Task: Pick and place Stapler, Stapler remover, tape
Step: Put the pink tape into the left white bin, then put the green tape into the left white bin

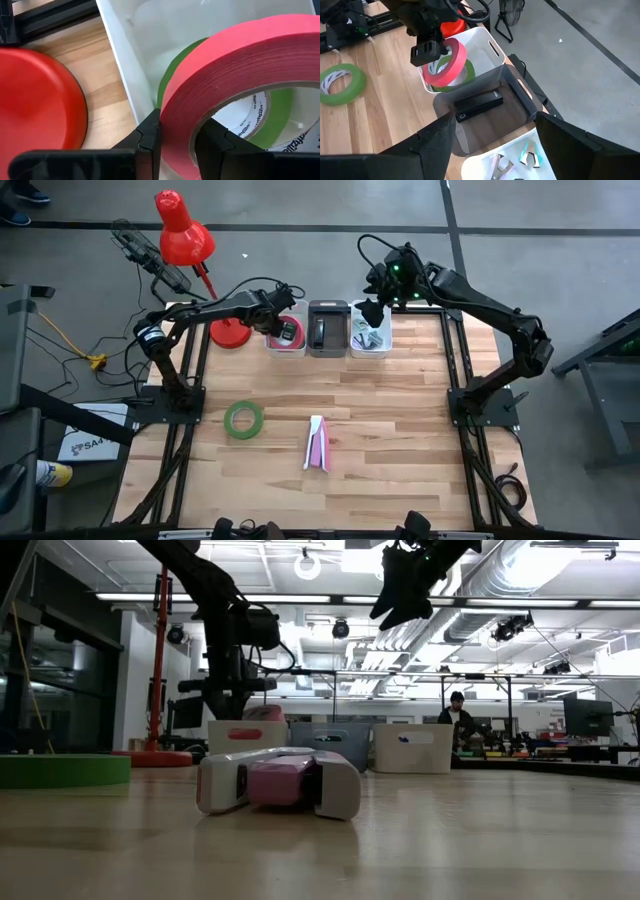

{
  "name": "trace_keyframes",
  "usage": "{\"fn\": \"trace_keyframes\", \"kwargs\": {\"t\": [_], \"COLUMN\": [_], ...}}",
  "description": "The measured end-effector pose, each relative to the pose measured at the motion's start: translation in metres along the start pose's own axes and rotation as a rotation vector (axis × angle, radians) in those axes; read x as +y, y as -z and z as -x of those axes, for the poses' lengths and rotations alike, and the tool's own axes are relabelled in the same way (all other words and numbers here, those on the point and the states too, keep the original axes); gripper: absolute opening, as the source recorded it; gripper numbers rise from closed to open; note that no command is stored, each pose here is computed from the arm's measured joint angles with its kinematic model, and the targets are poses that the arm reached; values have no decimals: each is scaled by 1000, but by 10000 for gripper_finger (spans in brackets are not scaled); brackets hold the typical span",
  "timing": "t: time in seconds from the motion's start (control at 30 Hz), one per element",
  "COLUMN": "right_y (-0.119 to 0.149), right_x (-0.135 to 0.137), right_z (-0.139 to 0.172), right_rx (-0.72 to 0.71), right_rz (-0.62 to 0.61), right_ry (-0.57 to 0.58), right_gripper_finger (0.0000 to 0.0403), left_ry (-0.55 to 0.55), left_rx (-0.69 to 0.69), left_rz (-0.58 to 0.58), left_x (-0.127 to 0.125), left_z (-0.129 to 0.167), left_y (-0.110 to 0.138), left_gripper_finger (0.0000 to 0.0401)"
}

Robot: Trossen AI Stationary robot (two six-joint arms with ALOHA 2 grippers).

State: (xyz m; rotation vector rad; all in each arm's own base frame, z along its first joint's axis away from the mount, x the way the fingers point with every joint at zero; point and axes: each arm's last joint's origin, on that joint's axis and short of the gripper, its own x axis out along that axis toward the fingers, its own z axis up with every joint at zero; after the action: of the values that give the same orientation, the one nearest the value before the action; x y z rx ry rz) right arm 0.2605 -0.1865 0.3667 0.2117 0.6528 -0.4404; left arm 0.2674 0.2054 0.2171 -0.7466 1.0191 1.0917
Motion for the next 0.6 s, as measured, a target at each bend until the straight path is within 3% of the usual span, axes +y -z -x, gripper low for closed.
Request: {"fn": "trace_keyframes", "kwargs": {"t": [0.07, 0.3, 0.6], "right_y": [0, 0, 0], "right_x": [0, 0, 0], "right_z": [0, 0, 0], "right_rx": [1, 1, 3], "right_rz": [0, 0, 0], "right_ry": [0, 0, -1], "right_gripper_finger": [268, 267, 266], "left_ry": [-1, -6, -4], "left_rx": [2, 14, 17], "left_rz": [7, 19, 20], "left_x": [0, 1, 1], "left_z": [0, 0, 0], "left_y": [0, 1, 1], "left_gripper_finger": [78, 159, 161]}}
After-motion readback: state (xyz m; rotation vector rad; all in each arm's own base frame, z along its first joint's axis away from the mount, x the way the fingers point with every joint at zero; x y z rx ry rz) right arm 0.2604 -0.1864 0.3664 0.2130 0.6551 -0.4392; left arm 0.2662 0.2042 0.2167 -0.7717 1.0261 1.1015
